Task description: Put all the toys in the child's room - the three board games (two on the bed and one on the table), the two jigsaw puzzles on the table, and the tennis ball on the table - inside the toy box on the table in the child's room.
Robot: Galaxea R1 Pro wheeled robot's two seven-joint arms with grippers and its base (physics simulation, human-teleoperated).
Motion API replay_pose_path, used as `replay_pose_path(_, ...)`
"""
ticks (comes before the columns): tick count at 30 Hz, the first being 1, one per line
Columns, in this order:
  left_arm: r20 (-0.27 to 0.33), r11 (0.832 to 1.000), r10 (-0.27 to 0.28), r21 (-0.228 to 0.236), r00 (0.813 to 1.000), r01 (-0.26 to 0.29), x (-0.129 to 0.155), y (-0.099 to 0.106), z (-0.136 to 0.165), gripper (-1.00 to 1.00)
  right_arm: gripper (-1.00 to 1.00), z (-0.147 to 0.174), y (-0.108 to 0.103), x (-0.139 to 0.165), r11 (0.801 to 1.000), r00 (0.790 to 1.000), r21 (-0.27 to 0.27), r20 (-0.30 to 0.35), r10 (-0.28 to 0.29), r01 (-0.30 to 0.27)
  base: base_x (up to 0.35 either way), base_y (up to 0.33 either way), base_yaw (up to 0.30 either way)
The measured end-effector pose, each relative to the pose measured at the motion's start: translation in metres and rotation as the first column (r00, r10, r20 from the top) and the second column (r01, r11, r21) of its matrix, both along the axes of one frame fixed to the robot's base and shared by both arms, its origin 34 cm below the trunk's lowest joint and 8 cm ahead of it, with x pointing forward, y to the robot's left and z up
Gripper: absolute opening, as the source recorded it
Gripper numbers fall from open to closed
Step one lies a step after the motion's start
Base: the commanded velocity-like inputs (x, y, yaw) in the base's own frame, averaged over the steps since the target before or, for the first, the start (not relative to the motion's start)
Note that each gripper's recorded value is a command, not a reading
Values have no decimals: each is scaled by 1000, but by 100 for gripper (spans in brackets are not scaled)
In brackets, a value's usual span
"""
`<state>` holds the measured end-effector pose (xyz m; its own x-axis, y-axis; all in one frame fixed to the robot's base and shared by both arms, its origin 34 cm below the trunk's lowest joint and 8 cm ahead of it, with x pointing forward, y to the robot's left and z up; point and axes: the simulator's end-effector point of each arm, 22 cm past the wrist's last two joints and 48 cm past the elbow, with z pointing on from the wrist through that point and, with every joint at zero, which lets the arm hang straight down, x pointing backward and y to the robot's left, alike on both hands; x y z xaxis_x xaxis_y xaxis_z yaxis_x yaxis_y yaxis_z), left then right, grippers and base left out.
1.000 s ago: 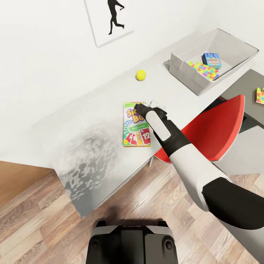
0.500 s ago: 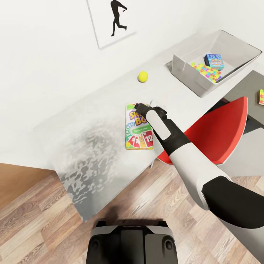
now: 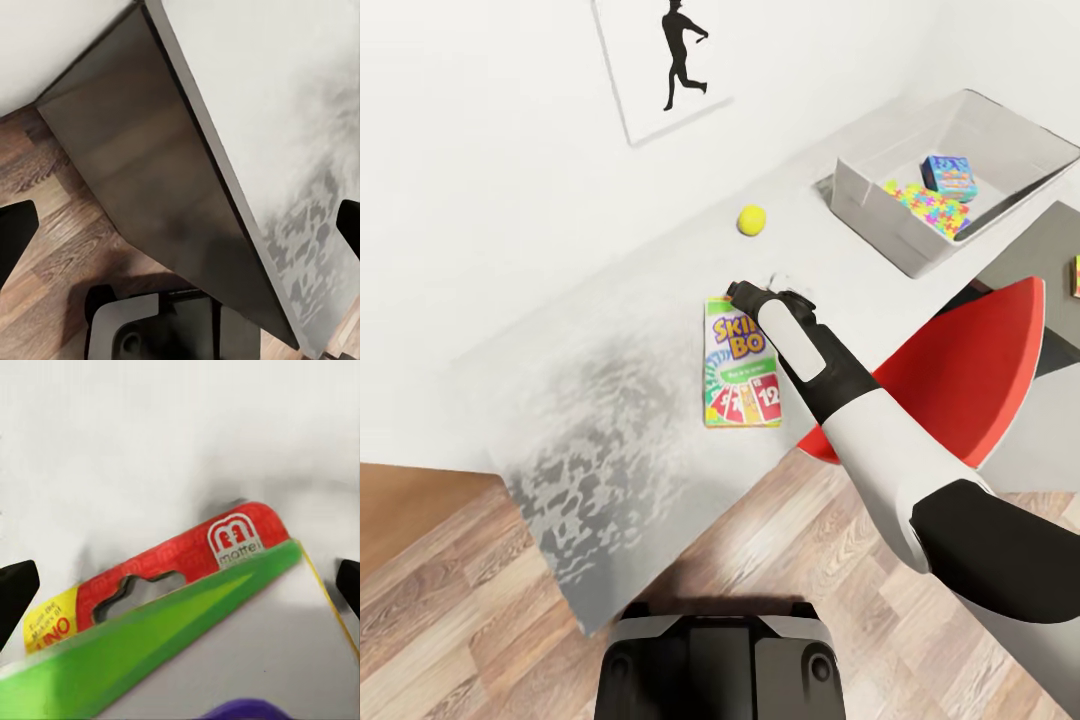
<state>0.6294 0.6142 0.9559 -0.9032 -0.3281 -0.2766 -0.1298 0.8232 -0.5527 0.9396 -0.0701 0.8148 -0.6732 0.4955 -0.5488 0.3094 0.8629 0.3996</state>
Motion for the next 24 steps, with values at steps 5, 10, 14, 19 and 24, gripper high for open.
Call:
replay_pose_path(5, 0, 1000, 0, 0, 1000, 0, 0, 0, 0, 100, 100, 0, 0, 0, 1000, 1000, 3, 0, -1, 1, 10, 0, 0)
replay_pose_path(10, -1, 1000, 0, -1, 1000, 0, 0, 0, -1, 100, 100, 0, -1, 1, 1000, 1000, -3, 1, -2, 2, -56, 0, 0)
replay_pose_path(14, 0, 1000, 0, -1, 1000, 0, 0, 0, -1, 100, 100, 0, -1, 1, 1000, 1000, -7, 2, 0, 0, -50, 19, 0)
replay_pose_path(19, 0, 1000, 0, -2, 1000, 0, 0, 0, -1, 100, 100, -1, -2, 1, 1000, 1000, -13, 1, 2, -2, -24, 31, 0)
replay_pose_path(24, 0, 1000, 1, -3, 1000, -1, 0, -1, -1, 100, 100, -1, -2, 0, 1000, 1000, -12, 1, 3, -3, -4, 5, 0)
